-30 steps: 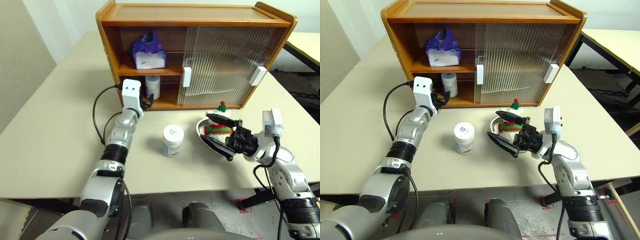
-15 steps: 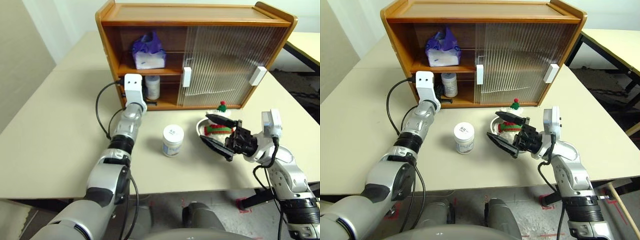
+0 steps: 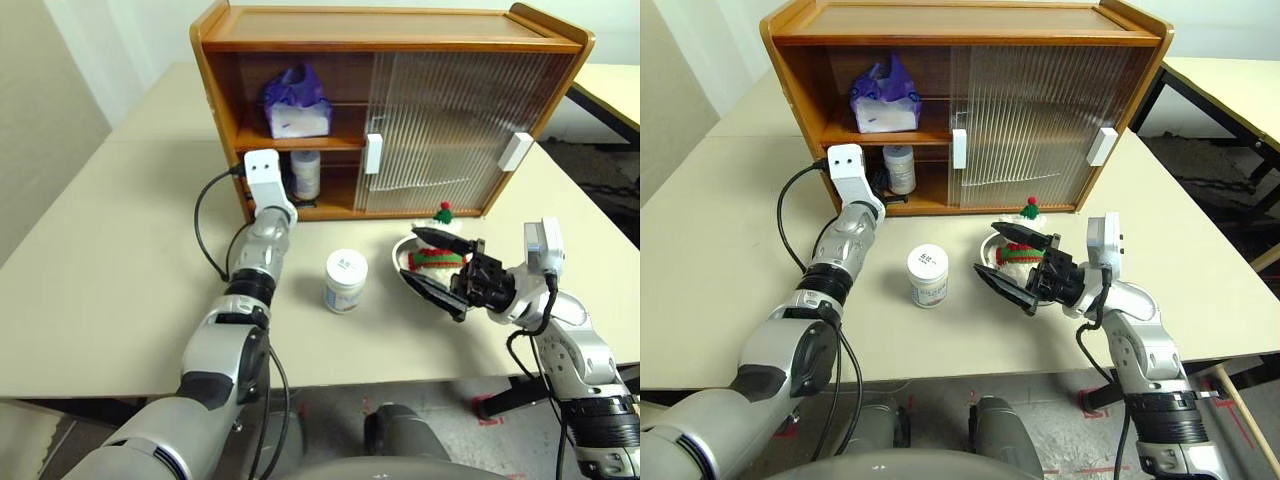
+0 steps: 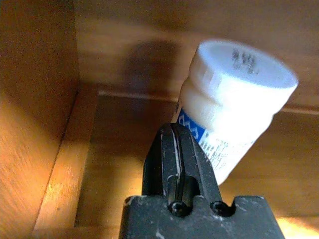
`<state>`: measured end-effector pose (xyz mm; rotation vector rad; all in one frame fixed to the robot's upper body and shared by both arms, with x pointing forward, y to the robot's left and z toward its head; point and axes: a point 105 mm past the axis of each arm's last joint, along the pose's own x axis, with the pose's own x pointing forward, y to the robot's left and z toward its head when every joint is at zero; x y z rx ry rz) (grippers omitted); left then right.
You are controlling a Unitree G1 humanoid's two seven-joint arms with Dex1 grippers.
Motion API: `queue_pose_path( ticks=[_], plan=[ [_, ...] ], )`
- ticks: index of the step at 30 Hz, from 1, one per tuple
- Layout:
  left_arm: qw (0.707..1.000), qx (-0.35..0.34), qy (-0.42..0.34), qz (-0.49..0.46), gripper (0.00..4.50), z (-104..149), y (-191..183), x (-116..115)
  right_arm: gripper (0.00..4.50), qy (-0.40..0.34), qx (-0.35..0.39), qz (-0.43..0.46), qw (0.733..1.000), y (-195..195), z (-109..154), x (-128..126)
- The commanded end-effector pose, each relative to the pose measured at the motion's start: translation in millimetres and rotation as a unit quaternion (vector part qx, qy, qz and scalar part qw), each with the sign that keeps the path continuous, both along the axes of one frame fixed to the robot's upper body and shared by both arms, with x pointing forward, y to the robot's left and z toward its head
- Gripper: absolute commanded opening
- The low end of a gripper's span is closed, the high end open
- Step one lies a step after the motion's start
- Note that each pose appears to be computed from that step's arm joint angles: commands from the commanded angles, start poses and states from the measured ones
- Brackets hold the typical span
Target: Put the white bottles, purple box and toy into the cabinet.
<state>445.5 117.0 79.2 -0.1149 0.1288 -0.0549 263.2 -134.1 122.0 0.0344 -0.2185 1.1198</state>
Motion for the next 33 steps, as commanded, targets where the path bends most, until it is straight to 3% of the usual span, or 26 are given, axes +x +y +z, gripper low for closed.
queue_pose_path(
  ticks=[1,12,21,33],
  plan=[
    [1.0,0.008,0.002,-0.021,0.01,2.7,-5.8,3.6,4.5,-0.011,-0.006,-0.001,1.0,-1.2,3.0,-0.1],
    [0.994,0.016,0.008,-0.108,0.01,2.2,-26.7,2.5,4.5,-0.011,-0.004,-0.005,1.0,-1.5,2.8,-0.6],
    [0.998,0.029,0.001,-0.051,0.01,-1.5,-0.1,1.7,4.5,-0.011,-0.001,0.001,1.0,3.0,2.8,1.6],
    [0.997,0.058,-0.003,-0.052,0.01,3.2,-6.1,6.6,4.5,-0.013,-0.001,-0.007,1.0,1.1,4.0,-0.7]
  ],
)
